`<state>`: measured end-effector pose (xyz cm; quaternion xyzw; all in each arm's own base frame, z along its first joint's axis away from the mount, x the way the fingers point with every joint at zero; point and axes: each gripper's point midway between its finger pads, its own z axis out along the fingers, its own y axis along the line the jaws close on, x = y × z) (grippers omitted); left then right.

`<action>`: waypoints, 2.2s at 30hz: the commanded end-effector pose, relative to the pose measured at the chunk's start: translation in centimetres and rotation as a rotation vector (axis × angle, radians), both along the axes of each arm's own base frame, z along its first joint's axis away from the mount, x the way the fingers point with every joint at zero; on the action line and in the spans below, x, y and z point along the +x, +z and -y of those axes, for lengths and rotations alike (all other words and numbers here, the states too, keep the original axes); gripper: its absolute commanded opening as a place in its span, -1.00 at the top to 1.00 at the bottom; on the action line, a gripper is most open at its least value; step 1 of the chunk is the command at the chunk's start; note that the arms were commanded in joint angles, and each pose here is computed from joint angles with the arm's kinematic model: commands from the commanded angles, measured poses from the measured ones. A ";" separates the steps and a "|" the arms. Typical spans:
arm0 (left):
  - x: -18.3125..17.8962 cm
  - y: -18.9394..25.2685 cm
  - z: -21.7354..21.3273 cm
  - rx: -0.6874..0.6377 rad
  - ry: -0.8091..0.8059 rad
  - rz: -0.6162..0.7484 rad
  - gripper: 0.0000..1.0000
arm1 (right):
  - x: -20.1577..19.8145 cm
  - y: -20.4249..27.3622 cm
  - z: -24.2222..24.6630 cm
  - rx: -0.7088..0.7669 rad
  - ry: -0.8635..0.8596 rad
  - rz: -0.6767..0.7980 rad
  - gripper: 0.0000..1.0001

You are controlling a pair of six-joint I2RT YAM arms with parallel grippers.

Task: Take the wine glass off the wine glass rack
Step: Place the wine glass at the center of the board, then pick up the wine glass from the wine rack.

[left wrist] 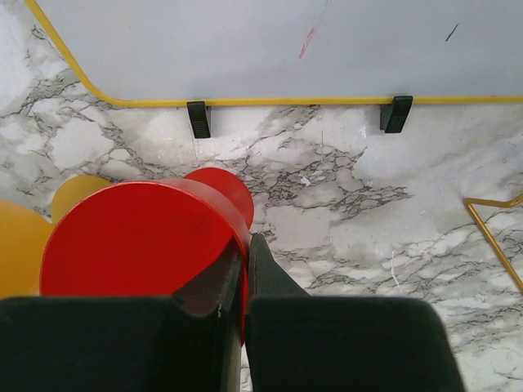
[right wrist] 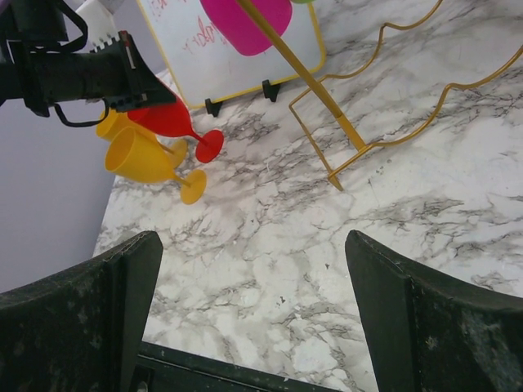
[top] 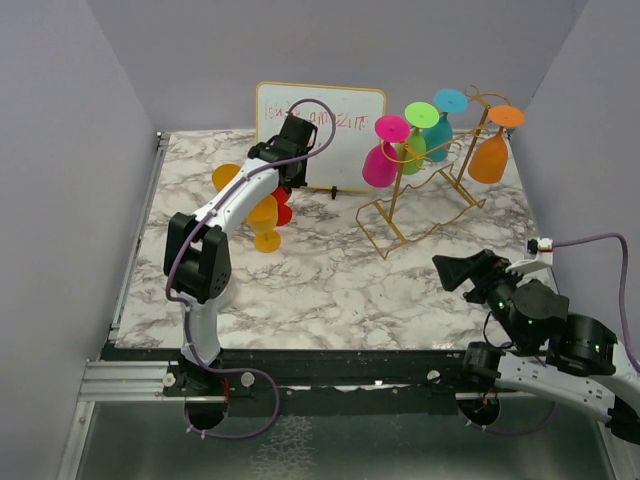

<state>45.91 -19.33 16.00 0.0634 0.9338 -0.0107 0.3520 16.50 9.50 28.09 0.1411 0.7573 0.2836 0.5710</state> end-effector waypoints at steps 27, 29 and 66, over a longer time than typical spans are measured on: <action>0.3 1.8 -1.0 -0.057 0.005 0.072 -0.14 | 0.8 -2.2 -0.8 -0.126 -0.032 -0.057 -1.00; 0.4 2.6 -0.8 -0.068 -0.003 0.088 -0.24 | 0.9 -2.3 -1.0 -0.137 -0.025 -0.060 -1.00; -17.2 13.5 -3.1 -0.371 -0.284 0.388 -0.98 | 3.2 -3.7 -7.8 -0.496 0.099 -0.162 -1.00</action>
